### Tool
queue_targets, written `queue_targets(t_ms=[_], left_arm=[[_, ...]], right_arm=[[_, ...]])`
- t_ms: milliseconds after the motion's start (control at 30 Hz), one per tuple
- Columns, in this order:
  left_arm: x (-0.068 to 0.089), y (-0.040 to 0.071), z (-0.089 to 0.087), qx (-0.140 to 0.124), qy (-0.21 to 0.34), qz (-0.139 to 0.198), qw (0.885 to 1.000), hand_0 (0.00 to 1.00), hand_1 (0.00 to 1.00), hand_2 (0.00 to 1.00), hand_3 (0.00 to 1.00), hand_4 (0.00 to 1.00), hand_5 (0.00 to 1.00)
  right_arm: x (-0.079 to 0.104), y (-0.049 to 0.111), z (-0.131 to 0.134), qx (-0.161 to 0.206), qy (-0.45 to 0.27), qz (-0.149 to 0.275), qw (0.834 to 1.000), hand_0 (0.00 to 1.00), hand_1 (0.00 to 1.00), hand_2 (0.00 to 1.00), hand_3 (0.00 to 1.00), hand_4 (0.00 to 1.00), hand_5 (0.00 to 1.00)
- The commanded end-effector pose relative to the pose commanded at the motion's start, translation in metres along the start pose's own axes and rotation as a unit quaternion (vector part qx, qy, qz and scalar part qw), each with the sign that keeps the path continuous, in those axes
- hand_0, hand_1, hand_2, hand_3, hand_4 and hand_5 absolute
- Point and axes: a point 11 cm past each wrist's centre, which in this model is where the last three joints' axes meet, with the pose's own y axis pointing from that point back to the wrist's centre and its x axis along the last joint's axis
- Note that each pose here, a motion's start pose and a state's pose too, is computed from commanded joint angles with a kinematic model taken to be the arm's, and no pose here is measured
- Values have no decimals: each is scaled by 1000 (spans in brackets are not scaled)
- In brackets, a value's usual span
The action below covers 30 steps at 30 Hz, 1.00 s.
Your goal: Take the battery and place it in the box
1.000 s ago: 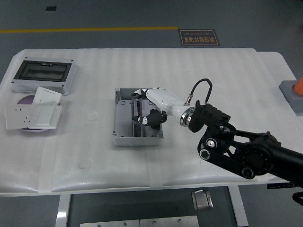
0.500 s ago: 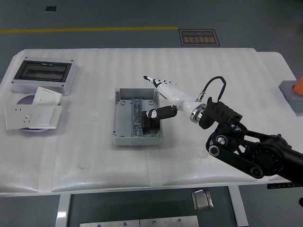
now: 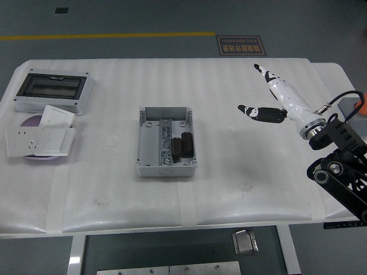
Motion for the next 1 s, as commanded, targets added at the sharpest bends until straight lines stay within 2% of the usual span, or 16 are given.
queue_targets(t_ms=[133,367,500,533,1000], left_arm=[[4,1,4,-3,-2,3,1000,640,636,528,582,563,138],[8,2,6,-5,-3,7,1000,640,637,528,584,562,138],[6,1,3,-2,-1,5,1000,640,637,528,584,562,138],[5,1,3,-1,0,4,1000,641,639,532,586,563,137],[-3,0,3,-3,2,-2,1000,640,640,537,587,562,138]], right_arm=[[8,10,21,-22,-40,11,999,998,998,998,998,857,404],[19,17,36,-34,-90,35,995,998,998,998,998,853,431],[23,21,43,-40,-112,44,992,998,998,998,998,853,431],[24,21,44,-41,-114,46,992,998,998,998,998,844,462],[26,23,47,-48,-113,54,991,998,998,998,998,849,488]])
